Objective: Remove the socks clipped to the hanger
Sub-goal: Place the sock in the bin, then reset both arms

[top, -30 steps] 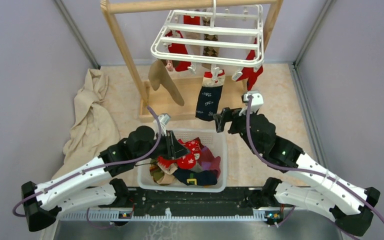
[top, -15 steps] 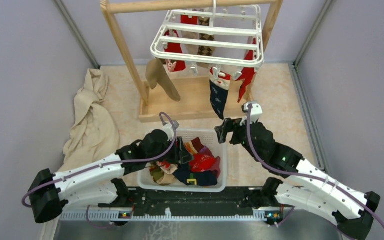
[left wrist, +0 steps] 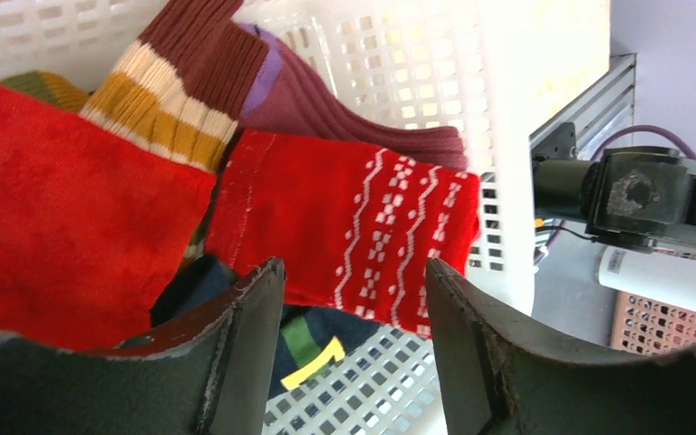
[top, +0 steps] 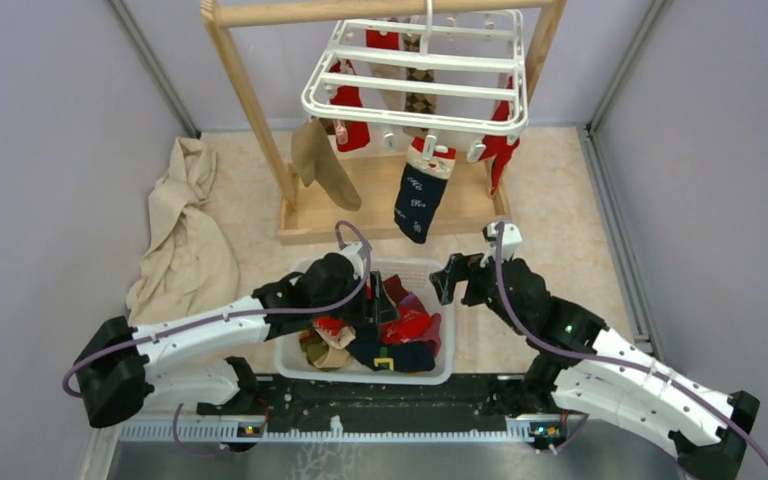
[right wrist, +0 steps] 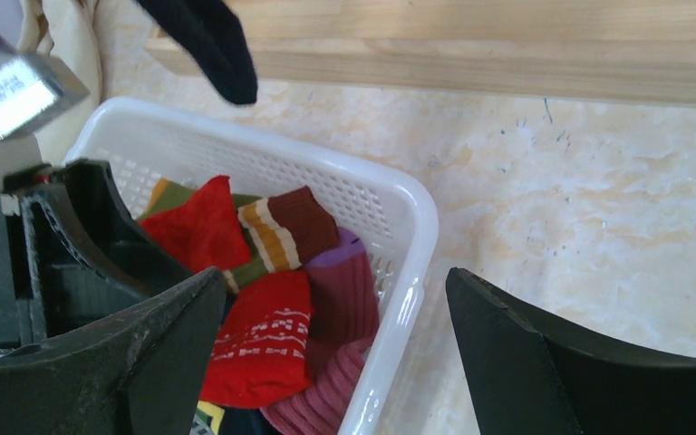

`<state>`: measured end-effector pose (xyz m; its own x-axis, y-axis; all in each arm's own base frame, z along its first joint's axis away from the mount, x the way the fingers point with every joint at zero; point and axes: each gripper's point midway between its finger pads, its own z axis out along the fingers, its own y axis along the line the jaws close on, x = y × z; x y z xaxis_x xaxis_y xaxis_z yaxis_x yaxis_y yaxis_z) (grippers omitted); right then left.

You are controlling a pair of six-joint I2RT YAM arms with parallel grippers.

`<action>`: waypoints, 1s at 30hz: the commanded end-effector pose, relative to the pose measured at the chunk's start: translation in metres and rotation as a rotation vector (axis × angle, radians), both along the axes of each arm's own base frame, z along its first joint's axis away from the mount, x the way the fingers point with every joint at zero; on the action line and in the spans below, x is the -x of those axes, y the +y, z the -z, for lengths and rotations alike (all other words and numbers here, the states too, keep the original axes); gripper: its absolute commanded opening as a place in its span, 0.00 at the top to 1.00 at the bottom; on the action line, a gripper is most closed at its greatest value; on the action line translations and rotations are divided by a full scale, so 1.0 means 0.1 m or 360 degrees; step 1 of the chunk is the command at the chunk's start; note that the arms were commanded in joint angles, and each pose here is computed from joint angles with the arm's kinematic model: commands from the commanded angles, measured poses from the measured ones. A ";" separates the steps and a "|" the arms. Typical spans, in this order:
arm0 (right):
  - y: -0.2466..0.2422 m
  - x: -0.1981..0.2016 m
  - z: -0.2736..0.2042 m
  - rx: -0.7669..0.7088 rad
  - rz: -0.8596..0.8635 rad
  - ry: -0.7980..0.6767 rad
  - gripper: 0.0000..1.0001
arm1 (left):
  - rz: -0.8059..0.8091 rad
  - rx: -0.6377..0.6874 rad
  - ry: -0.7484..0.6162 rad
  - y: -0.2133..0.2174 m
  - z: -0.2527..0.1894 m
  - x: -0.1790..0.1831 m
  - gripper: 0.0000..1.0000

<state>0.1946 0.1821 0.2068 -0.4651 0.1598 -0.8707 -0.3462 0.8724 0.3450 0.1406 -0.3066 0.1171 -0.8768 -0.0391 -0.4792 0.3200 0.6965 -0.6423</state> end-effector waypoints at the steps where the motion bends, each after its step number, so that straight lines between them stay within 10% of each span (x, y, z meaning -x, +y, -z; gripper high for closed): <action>1: 0.04 0.07 0.01 -0.0098 -0.0041 0.0031 0.08 | 0.0029 0.0107 -0.0031 -0.18 -0.30 -0.04 0.34; 30: 0.02 0.19 0.28 -0.0089 -0.0119 0.0053 0.04 | -0.0161 0.0110 -0.0217 -0.18 -0.98 -0.36 0.01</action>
